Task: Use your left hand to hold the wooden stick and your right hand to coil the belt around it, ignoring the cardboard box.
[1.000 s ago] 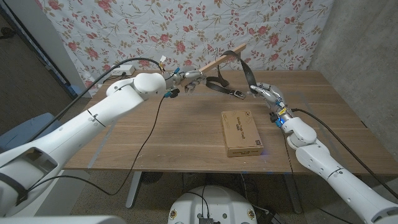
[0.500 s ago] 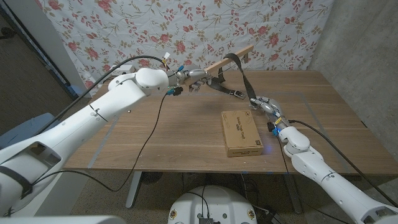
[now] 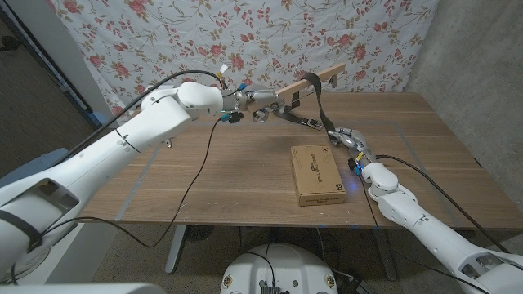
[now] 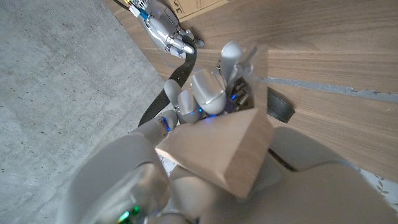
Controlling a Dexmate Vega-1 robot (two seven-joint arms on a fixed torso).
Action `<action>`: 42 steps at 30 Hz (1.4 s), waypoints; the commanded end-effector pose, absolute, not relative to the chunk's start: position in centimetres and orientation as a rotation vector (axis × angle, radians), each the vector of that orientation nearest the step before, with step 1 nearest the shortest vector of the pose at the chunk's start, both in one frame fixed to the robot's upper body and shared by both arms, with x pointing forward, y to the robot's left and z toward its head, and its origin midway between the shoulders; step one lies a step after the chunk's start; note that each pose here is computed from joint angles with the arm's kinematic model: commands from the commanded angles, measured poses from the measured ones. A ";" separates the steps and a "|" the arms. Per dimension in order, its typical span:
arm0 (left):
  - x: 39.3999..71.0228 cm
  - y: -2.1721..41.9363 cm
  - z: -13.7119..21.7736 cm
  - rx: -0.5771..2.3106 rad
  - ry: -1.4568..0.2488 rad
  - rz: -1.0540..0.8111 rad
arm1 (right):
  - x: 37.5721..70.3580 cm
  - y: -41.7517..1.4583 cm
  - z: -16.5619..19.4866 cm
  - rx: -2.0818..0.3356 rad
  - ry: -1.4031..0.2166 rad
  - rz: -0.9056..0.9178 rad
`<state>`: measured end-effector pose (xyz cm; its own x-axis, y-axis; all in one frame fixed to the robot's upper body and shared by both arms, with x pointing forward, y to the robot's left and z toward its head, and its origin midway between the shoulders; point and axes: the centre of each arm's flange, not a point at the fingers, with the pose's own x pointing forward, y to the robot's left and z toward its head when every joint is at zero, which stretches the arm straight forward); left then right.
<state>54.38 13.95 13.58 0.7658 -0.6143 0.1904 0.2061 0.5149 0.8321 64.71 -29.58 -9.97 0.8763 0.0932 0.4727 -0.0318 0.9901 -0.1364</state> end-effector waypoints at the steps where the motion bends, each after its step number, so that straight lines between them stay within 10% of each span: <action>1: 52.7 13.2 12.4 0.917 -0.406 -0.700 | 70.1 -29.7 -6.8 -0.217 -0.443 -0.019; 42: 53.1 13.3 10.0 0.957 -0.251 -0.772 | 65.2 -25.5 12.6 -0.445 -0.762 -0.015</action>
<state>53.24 13.05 10.48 0.7008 -0.7041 -0.1144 0.4760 0.3421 0.8102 67.94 -26.32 8.07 0.7847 0.1103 0.6100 0.1311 0.9322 -0.3373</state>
